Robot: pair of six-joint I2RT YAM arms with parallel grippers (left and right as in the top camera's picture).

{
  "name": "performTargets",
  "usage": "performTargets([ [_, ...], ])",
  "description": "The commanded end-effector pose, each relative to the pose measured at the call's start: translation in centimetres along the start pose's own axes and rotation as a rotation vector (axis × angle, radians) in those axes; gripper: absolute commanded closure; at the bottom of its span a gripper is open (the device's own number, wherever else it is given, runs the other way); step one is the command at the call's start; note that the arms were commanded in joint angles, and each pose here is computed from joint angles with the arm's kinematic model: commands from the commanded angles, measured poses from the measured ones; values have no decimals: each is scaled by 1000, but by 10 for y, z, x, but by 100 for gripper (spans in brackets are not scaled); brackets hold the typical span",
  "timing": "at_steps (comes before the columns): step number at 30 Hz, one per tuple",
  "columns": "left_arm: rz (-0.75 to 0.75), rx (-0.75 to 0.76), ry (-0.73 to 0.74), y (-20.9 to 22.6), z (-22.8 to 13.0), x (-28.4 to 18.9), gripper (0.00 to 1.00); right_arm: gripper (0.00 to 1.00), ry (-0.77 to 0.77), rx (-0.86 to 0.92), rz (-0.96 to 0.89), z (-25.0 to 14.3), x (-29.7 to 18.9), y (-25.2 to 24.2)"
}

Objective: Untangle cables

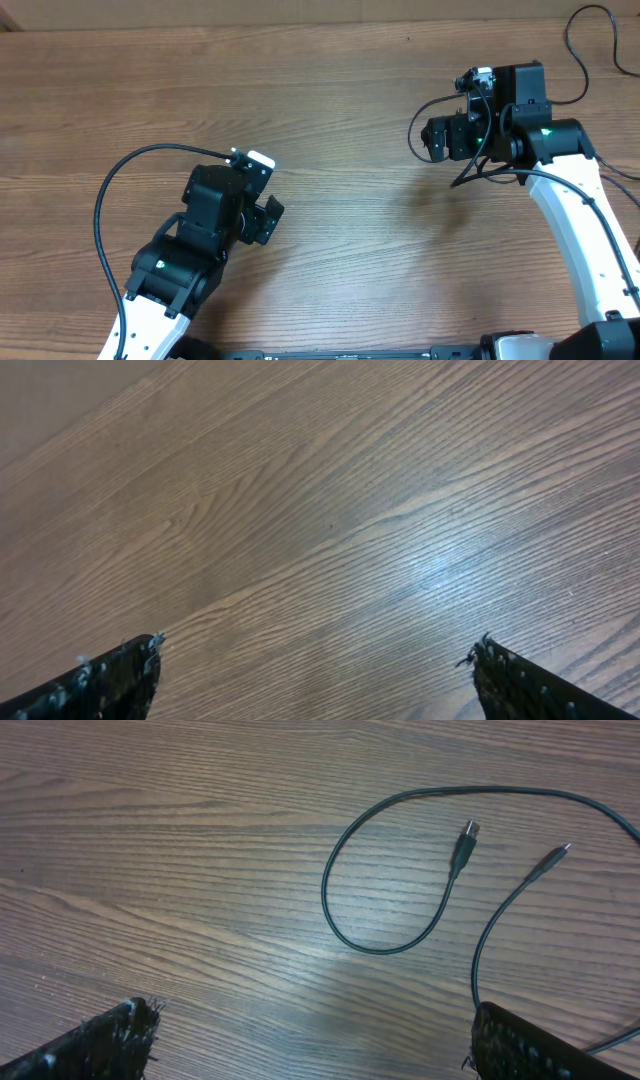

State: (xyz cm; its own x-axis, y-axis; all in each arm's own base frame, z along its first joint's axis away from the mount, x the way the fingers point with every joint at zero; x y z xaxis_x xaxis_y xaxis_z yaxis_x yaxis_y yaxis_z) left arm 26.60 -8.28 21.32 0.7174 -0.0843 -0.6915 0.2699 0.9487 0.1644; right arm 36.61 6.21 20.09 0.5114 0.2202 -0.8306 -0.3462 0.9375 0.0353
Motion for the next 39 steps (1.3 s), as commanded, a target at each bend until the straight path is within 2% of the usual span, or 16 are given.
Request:
performTargets([
  [1, -5, -4, 10, -3, -1, 3, 1, 0, -23, -1, -3, 2, -8, 2],
  [12, -6, 8, 64, -5, -8, 15, 1, 0, -21, 10, 0, 2, -9, 3],
  [19, -6, 21, 120, -9, -16, 29, 0, 0, -21, 109, 1, 2, -9, 3],
  [35, -8, 57, 283, -17, -42, 65, 1, 0, -3, 103, 3, -2, -9, 3],
  [39, -8, 56, 278, -17, -41, 64, 0, 0, -3, 97, 2, -2, -9, 3],
])
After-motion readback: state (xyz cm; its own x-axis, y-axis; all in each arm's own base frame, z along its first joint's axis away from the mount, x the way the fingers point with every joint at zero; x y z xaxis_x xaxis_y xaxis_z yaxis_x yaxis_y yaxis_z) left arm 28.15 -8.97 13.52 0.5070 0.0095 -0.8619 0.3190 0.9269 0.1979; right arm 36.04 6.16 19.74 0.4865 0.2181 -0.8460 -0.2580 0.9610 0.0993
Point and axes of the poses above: each gripper's point midway between its finger pads, its own x axis out along the fingers, its own y axis along the line the jaws close on, z = x × y, the point moved 2 cm from there along -x, back along the fingers, and after that the axes turned 9 degrees about -x, right-handed, at the moved point
